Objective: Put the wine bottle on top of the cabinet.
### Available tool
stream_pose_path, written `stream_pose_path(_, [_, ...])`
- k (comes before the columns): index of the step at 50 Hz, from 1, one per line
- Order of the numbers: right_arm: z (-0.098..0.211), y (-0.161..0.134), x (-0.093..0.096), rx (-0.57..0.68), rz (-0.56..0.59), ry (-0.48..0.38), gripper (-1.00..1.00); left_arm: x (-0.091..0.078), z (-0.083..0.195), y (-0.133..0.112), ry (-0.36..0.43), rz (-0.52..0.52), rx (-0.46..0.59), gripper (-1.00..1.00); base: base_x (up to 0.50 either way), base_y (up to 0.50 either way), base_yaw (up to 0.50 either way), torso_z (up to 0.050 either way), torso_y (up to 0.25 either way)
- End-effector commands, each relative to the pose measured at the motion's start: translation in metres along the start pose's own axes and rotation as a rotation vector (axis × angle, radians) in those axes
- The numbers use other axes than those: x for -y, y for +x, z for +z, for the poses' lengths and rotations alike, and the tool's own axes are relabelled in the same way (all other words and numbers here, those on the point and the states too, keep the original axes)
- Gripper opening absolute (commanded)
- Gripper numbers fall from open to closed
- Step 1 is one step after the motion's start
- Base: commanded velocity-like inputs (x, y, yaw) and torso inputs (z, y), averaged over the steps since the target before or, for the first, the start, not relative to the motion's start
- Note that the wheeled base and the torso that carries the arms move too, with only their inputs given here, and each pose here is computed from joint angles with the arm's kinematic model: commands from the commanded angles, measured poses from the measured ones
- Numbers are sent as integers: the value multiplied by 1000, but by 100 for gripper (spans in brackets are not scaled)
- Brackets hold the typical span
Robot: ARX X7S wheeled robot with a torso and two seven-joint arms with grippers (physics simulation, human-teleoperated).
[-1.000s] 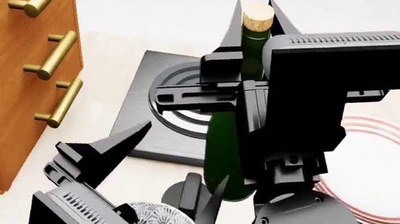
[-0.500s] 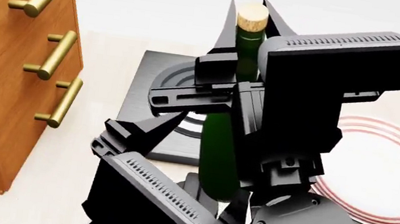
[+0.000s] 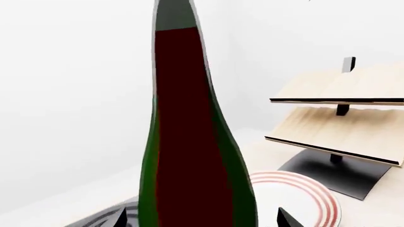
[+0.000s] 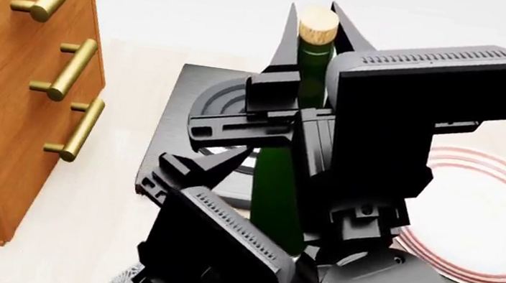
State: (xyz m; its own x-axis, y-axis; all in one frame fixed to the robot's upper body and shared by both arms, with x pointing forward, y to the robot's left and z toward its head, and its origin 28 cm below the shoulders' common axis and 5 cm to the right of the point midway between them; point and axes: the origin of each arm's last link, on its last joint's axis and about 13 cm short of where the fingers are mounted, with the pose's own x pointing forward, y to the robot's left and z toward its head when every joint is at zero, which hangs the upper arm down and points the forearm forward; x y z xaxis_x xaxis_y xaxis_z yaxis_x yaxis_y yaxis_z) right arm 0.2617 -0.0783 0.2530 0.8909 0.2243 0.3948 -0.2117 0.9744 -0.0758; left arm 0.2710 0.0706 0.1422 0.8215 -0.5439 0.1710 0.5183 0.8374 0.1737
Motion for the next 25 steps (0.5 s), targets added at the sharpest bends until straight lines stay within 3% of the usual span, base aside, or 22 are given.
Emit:
stream_pose_path(1, [2,0,1,21,-8,-14,-100,-3,-4,5,1,5,-14,100,0,0,0,0,0])
stream_pose_path(6, [1,0,2,21,-9,-13,-100,-4,-4,6,8,5,-15,100,0,0,0,0,2])
stream_pose_path(7, [1,0,1,20,-9,-13,-100,-4,-4,6,8,7,-16,-100,0,0,0,0,0])
stream_pose_path(25, [2,0,1,17,-11,-6,-100,-2,-2,4,24,3,-15,-100,0,0,0,0,1])
